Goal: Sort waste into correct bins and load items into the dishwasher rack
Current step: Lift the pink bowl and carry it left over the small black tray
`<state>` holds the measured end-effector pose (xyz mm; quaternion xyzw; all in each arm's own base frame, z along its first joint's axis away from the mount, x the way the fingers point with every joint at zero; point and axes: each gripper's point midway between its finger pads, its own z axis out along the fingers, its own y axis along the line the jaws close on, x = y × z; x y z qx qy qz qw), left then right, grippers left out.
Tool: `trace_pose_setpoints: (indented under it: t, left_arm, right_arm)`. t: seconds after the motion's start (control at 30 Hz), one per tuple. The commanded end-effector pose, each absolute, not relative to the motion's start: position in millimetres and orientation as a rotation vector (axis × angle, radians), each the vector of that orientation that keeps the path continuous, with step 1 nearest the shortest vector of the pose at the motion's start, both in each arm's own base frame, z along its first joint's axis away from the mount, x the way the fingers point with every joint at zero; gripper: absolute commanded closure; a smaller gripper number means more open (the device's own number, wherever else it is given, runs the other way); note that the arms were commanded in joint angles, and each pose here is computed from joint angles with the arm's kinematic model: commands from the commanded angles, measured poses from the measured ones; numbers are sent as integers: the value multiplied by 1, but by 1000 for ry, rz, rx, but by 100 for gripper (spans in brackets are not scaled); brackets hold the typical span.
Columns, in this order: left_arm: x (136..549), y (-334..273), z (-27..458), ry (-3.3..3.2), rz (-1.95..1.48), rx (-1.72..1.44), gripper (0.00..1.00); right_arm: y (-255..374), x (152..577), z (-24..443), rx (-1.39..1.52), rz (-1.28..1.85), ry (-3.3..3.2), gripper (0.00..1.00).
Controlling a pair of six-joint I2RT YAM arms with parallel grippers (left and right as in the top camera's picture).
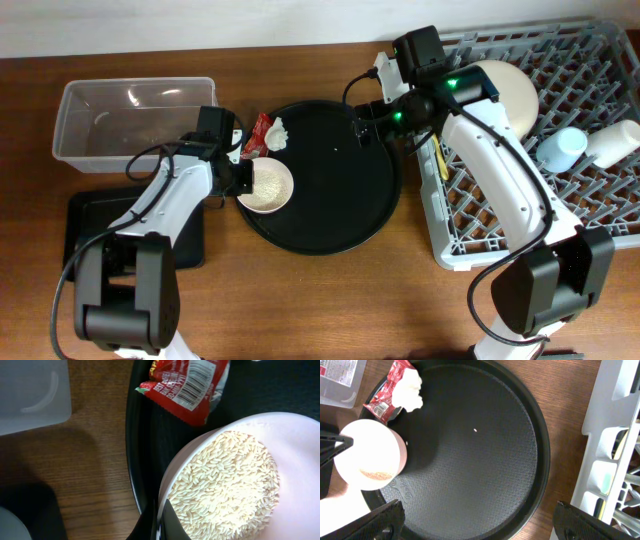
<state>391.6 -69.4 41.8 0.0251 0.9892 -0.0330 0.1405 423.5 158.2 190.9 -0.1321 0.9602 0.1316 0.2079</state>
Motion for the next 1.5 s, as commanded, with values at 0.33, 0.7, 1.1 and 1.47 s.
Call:
trace_pose_setpoints:
  t: [0.33, 0.7, 1.1, 1.47]
  left_arm:
    - [395, -80, 101, 2730, -191, 97, 99]
    - [353, -35, 159, 2709, 99, 31, 99]
    - [318, 15, 177, 2743, 201, -210, 99]
    - [281, 116, 184, 2705, 615, -617, 99]
  right_arm:
    - [157, 423, 197, -357, 351, 2659, 2]
    - [157, 423, 197, -357, 351, 2659, 2]
    - [157, 423, 197, -357, 351, 2659, 2]
    - [157, 425, 198, -357, 351, 2652, 2]
